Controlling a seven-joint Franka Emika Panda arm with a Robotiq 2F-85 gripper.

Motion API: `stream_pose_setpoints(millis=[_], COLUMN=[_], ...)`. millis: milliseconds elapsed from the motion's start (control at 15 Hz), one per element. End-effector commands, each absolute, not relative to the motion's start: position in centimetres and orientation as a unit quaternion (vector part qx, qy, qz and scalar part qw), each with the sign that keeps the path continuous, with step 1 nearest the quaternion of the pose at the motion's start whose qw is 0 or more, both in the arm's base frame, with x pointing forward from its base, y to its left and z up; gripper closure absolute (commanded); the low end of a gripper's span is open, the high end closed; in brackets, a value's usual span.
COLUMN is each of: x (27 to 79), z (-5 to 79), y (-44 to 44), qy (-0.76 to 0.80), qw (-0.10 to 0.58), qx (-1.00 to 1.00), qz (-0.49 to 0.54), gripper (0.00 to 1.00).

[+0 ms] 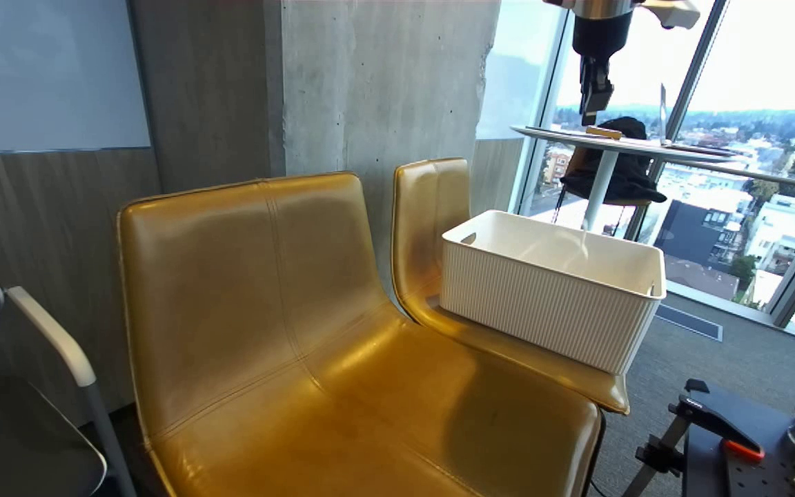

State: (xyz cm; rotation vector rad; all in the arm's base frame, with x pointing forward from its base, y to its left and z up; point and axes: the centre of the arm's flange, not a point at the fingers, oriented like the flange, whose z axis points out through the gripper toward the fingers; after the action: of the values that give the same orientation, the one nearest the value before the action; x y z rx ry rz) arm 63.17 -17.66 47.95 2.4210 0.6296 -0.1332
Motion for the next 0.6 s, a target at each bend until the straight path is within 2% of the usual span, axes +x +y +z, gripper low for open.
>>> stream_pose_setpoints(millis=[0, 200, 333, 533], x=[60.7, 59.0, 58.1, 57.5], z=[47.2, 45.8, 45.0, 44.4], y=[-16.9, -16.2, -15.6, -15.6], qy=[0.247, 0.255, 0.252, 0.257], qw=[0.289, 0.268, 0.253, 0.228], qx=[0.925, 0.929, 0.934, 0.937], qz=[-0.021, 0.013, 0.035, 0.064], gripper=[0.35, 0.12, 0.01, 0.0])
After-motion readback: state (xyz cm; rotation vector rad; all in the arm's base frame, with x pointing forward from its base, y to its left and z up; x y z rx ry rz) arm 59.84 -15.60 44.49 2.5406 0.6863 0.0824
